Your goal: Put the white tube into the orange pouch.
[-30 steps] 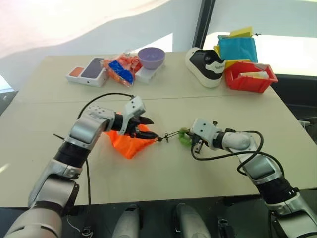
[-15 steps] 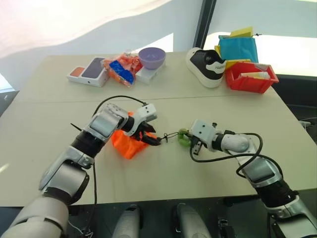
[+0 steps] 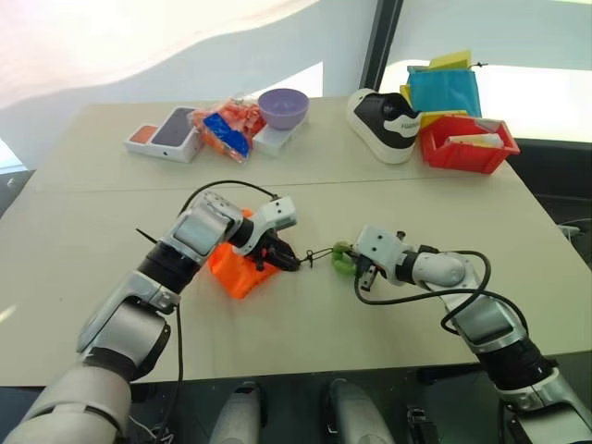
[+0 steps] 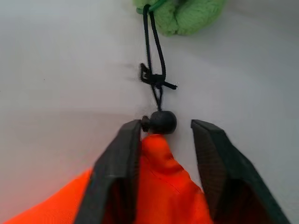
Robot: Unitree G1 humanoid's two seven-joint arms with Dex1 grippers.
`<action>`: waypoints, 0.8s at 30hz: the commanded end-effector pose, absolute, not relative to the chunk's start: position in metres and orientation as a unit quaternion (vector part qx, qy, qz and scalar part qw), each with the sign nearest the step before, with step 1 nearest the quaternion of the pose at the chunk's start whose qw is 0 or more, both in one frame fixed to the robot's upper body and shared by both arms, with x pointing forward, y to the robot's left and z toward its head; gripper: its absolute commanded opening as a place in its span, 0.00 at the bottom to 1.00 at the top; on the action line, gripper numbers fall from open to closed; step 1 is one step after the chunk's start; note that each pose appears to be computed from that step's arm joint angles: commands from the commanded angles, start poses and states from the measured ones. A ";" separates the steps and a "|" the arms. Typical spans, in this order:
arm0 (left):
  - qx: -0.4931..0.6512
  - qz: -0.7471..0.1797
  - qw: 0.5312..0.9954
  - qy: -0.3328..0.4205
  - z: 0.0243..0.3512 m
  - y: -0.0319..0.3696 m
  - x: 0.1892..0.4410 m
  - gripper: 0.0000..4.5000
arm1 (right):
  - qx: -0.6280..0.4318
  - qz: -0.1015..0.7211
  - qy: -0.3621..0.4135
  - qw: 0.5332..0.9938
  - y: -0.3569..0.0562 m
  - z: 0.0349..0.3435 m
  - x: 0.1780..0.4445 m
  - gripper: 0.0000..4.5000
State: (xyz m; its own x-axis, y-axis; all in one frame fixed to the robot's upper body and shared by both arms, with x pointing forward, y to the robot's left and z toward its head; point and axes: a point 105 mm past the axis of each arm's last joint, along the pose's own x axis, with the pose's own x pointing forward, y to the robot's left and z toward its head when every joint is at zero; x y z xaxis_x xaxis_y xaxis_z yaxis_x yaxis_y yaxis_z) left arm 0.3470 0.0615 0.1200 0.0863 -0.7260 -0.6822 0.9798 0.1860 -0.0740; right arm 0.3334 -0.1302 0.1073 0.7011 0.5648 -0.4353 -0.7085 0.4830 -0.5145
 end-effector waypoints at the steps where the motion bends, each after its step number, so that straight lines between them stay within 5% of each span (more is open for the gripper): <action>1: 0.210 -0.602 0.705 0.310 0.115 0.064 0.347 0.02 | -0.350 0.362 0.073 0.861 -0.129 0.125 0.336 0.00; 15: 0.175 -0.599 0.727 0.286 0.127 0.075 0.355 0.01 | -0.332 0.356 0.057 0.872 -0.133 0.138 0.338 0.00; 18: 0.175 -0.603 0.726 0.279 0.129 0.076 0.354 0.19 | -0.328 0.362 0.055 0.871 -0.131 0.140 0.336 0.00; 21: 0.181 -0.603 0.727 0.275 0.129 0.075 0.354 0.50 | -0.328 0.364 0.056 0.870 -0.131 0.139 0.336 0.00; 24: 0.177 -0.607 0.727 0.267 0.131 0.072 0.354 0.50 | -0.327 0.365 0.057 0.870 -0.130 0.139 0.335 0.00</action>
